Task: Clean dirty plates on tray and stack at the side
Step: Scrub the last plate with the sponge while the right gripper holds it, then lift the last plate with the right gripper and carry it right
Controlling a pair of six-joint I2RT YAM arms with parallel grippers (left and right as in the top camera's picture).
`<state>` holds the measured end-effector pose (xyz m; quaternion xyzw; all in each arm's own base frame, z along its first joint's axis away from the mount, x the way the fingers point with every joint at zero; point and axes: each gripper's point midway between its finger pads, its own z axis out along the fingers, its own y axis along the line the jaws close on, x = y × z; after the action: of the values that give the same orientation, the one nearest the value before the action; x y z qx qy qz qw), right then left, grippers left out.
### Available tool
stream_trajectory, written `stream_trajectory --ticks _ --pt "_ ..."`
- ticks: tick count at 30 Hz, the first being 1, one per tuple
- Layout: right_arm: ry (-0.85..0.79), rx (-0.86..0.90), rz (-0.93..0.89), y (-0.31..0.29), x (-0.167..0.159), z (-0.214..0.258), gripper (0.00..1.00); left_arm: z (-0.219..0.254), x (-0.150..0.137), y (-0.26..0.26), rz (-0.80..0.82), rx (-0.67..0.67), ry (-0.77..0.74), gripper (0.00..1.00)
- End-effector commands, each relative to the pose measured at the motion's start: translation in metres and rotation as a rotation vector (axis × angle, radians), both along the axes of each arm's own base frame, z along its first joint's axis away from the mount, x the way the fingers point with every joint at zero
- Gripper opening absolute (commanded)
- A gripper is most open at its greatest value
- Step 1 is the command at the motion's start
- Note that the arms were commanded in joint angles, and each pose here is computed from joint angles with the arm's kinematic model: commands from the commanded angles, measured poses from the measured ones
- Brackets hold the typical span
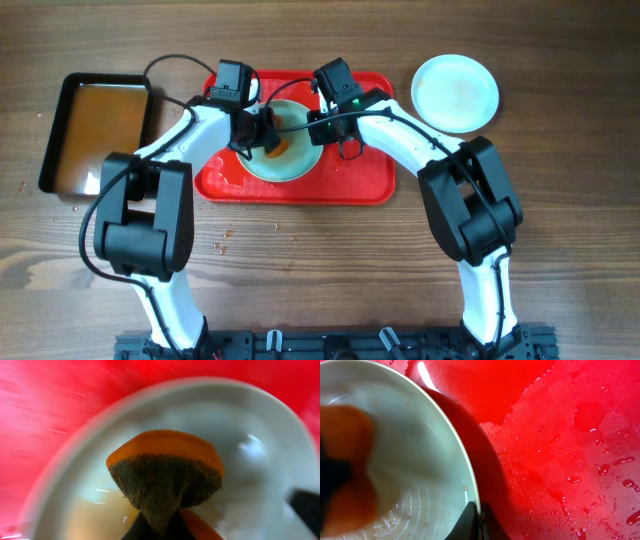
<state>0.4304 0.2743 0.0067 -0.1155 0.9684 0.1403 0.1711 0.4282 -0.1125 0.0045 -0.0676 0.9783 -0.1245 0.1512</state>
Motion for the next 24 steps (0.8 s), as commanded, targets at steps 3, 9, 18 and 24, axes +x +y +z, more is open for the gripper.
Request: stream_trajectory --ticks 3,9,18,24 --pt "0.020 -0.080 -0.024 -0.016 -0.004 -0.014 0.04 0.014 0.007 0.082 0.076 0.460 -0.087 0.04" --pt "0.007 -0.128 -0.019 -0.023 -0.003 -0.015 0.04 0.073 0.014 0.109 0.174 0.595 -0.213 0.04" --pt "-0.192 -0.262 -0.062 -0.046 0.030 0.049 0.04 0.128 0.017 0.064 0.175 0.146 -0.318 0.04" --pt "-0.499 -0.517 0.016 -0.081 0.054 0.157 0.04 0.097 0.008 0.043 0.108 0.026 -0.201 0.04"
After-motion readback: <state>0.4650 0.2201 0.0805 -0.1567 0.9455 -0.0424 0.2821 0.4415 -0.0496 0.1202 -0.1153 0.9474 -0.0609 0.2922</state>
